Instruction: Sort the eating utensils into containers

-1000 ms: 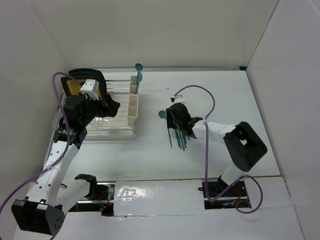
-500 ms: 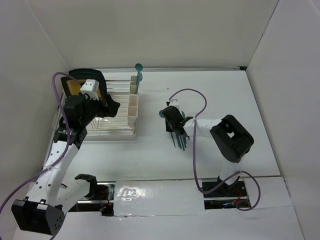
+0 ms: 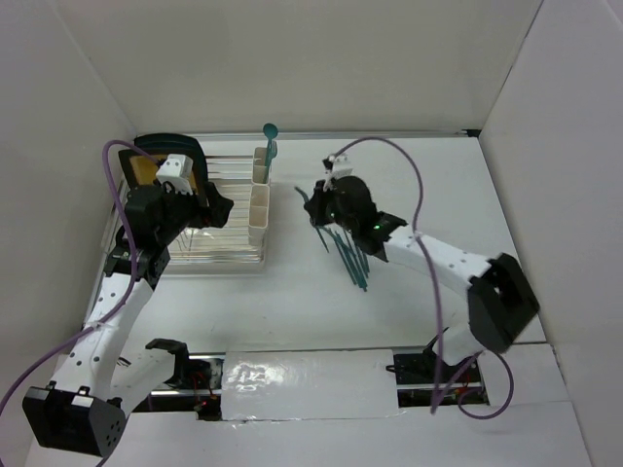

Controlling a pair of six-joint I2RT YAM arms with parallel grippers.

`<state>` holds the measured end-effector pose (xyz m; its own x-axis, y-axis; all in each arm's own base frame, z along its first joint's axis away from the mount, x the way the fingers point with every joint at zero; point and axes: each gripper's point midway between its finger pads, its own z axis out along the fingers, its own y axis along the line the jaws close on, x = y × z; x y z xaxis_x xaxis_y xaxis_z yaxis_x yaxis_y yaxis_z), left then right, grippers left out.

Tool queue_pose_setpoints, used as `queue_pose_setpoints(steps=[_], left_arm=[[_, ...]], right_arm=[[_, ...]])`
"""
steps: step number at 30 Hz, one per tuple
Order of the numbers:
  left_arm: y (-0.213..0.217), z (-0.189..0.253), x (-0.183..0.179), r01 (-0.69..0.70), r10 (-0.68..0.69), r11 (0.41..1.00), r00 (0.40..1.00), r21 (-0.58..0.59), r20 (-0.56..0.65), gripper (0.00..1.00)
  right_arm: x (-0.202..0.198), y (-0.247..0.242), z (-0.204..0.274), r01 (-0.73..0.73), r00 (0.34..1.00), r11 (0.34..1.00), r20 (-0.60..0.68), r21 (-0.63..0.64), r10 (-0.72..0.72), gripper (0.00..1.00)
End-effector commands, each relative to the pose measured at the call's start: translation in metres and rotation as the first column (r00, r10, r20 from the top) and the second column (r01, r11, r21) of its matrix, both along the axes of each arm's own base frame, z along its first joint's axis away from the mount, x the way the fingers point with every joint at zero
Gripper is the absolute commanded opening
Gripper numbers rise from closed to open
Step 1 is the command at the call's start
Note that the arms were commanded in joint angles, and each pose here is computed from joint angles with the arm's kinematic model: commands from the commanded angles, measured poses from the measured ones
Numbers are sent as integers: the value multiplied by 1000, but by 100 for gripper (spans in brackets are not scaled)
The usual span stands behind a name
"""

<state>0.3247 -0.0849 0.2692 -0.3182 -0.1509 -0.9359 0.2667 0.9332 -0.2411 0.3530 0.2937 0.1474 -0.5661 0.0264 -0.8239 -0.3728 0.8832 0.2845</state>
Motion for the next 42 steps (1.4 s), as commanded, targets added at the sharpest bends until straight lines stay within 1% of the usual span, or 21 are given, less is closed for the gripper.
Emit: queue_pose_setpoints(steps=[1,3,5,6,9,11,12,15,19,20,21,23,25,30,31,32,33,35,36,39,42], left_arm=[[0,10,5,-4,5,1000,999,-17,35,100],[-1,11,5,1,0,1000,999,-17,40,100],[0,12,5,-1,1,1000,999,-17,42,100],[-1,11,5,3,-2,1000,999,-16,41,100],[-3,10,4,17,-16,1000,999,-16,37,100],[-2,9,6,13,-12,1000,999,-12,38,100],[-2,8,6,11,-10,1000,999,-13,35,100],[-2,8,6,9,-9,1000,999,-7,31,100],[-6,6,6,34,-34,999,999,-19,24,100],[-10,6,6,56,-56,998,998,-24,24,100],[-11,5,5,63,-62,998,998,-24,21,100],[-11,4,8,64,-64,998,998,-19,7,100],[-10,0,11,57,-57,998,998,-12,-12,100],[-6,4,9,38,-38,999,999,-3,9,100],[-6,4,9,37,-37,999,999,-5,10,100],[-5,6,8,32,-32,999,999,-2,17,100],[-4,7,8,27,-27,1000,999,-2,25,100],[-3,10,7,21,-21,1000,999,2,37,100],[-1,9,7,12,-12,1000,999,5,38,100],[-1,6,9,9,-9,1000,1000,6,28,100],[-2,6,9,14,-14,1000,1000,6,25,100]], right_arm=[[-1,19,177,-194,892,934,450,300,41,0],[-1,14,218,-235,835,909,551,343,8,0],[-4,23,256,-319,773,868,635,380,6,0],[-9,25,279,-372,720,839,694,397,-10,0],[-10,42,291,-472,638,794,770,382,9,0],[-10,46,317,-520,558,769,830,372,-24,0],[7,58,299,-513,576,780,818,359,2,0],[30,81,290,-541,561,775,827,326,44,0],[41,97,287,-578,501,756,865,307,32,0],[47,101,282,-570,507,761,862,310,28,0],[59,108,280,-573,498,762,867,302,31,0],[66,120,274,-597,485,753,872,276,64,0],[82,126,265,-593,498,752,865,287,62,0],[100,127,249,-585,500,755,864,296,48,0],[105,131,235,-582,514,756,856,300,56,0],[107,130,233,-583,515,752,856,307,49,0],[114,129,226,-581,531,746,846,326,43,0],[118,126,219,-588,530,737,847,334,39,0],[122,125,210,-586,556,725,830,361,37,0],[123,124,205,-601,565,710,823,367,53,0],[121,123,195,-598,575,717,815,358,73,0]])
